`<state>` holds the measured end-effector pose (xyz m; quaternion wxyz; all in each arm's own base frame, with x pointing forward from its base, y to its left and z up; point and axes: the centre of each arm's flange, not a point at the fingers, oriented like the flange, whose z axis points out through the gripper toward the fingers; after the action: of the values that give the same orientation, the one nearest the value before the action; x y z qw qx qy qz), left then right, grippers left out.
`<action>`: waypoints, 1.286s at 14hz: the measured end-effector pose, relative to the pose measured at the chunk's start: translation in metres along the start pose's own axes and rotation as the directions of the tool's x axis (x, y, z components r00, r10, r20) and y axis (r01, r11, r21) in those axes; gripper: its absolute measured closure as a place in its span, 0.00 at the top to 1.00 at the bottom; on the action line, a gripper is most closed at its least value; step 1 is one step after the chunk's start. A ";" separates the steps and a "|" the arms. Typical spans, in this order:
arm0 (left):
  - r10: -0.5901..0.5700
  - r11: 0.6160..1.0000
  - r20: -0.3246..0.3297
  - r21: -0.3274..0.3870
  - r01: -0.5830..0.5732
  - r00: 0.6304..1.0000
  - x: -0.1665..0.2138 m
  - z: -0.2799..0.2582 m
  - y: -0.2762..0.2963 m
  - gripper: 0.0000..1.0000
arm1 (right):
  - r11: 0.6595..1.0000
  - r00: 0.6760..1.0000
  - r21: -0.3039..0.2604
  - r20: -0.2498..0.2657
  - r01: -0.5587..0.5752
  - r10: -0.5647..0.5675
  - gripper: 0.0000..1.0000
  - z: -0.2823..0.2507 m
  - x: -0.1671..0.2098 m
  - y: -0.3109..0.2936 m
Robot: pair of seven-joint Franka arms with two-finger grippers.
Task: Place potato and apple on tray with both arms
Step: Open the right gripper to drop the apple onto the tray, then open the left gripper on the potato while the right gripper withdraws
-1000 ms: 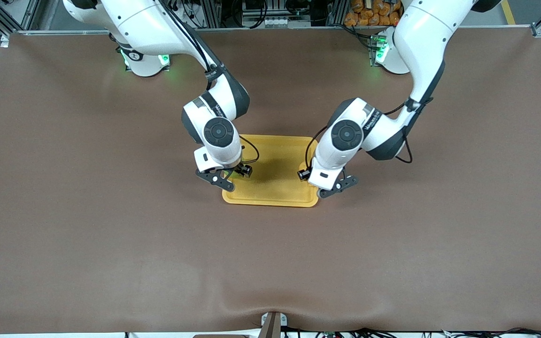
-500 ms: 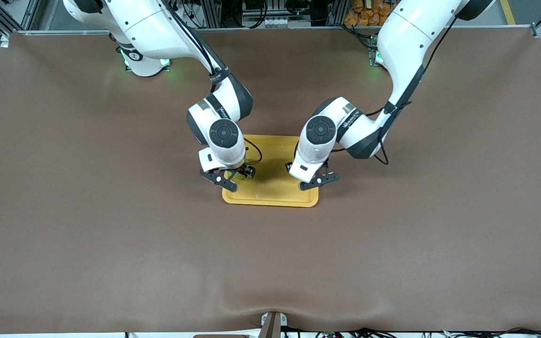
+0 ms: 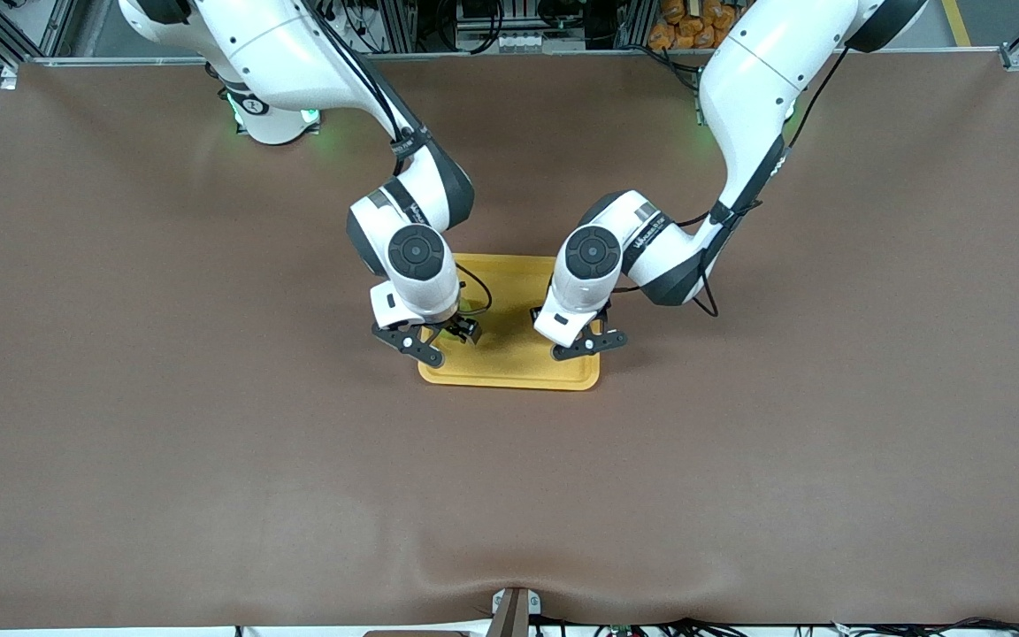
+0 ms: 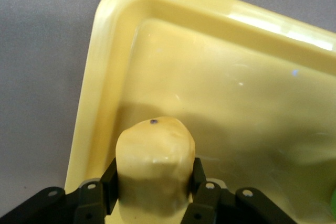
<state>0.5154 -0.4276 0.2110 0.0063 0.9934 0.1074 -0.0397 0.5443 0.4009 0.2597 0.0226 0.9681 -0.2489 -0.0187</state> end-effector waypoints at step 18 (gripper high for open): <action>0.116 0.990 -0.010 0.081 -0.115 0.993 -0.004 0.004 -0.002 0.86 | 0.945 0.944 0.071 0.068 0.319 -0.323 1.00 -0.167 0.241 0.305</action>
<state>0.5110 -0.4263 0.2069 -0.0320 0.9977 0.0481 -0.0365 0.6163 0.0239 0.4365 -0.0194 0.9944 -0.0890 -0.0530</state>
